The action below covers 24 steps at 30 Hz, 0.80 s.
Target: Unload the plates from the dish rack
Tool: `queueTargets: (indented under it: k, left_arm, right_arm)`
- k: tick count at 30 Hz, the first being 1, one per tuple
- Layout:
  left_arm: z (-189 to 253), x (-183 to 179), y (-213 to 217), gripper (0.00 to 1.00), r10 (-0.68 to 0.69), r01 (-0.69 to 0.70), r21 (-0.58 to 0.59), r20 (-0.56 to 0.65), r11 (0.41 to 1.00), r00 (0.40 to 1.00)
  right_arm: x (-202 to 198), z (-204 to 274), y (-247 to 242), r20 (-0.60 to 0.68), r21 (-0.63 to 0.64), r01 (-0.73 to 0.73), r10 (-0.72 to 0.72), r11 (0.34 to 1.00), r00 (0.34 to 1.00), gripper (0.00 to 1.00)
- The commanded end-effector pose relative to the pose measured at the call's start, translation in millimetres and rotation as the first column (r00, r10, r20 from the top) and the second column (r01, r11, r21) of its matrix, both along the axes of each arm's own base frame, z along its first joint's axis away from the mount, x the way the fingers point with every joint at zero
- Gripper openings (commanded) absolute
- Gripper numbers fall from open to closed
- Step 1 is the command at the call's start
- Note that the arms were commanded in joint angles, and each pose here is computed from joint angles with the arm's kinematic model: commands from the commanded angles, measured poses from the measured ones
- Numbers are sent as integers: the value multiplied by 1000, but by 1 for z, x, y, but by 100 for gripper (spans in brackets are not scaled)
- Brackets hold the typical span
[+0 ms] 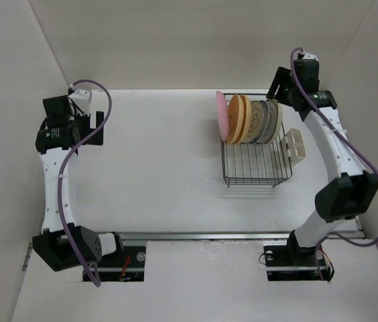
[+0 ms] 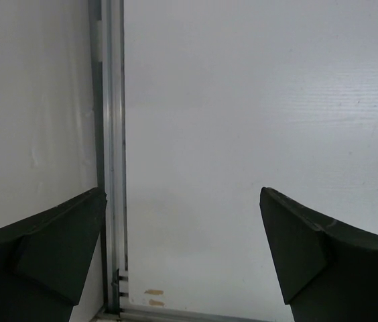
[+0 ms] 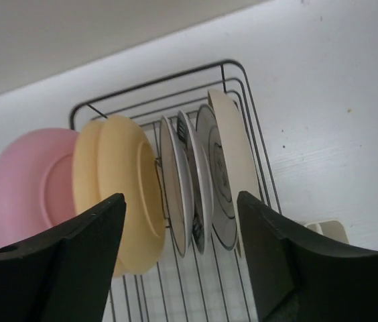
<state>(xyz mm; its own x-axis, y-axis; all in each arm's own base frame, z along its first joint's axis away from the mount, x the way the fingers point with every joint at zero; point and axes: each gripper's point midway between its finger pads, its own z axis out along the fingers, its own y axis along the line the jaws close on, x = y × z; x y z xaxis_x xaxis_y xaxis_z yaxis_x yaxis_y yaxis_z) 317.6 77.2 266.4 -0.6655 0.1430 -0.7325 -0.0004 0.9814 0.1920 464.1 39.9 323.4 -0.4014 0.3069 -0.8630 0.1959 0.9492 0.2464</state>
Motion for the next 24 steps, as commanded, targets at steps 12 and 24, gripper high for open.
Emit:
queueTargets:
  k: [12,24]
  left_arm:
    - [-33,21,-12,83,-18,12,-93,-65,996,998]
    - [-46,21,-20,82,1,-12,-120,-93,993,996]
  right_arm:
    - [-9,37,143,189,-199,-273,310,941,932,81]
    - [31,-32,169,53,-468,61,-41,881,998,76]
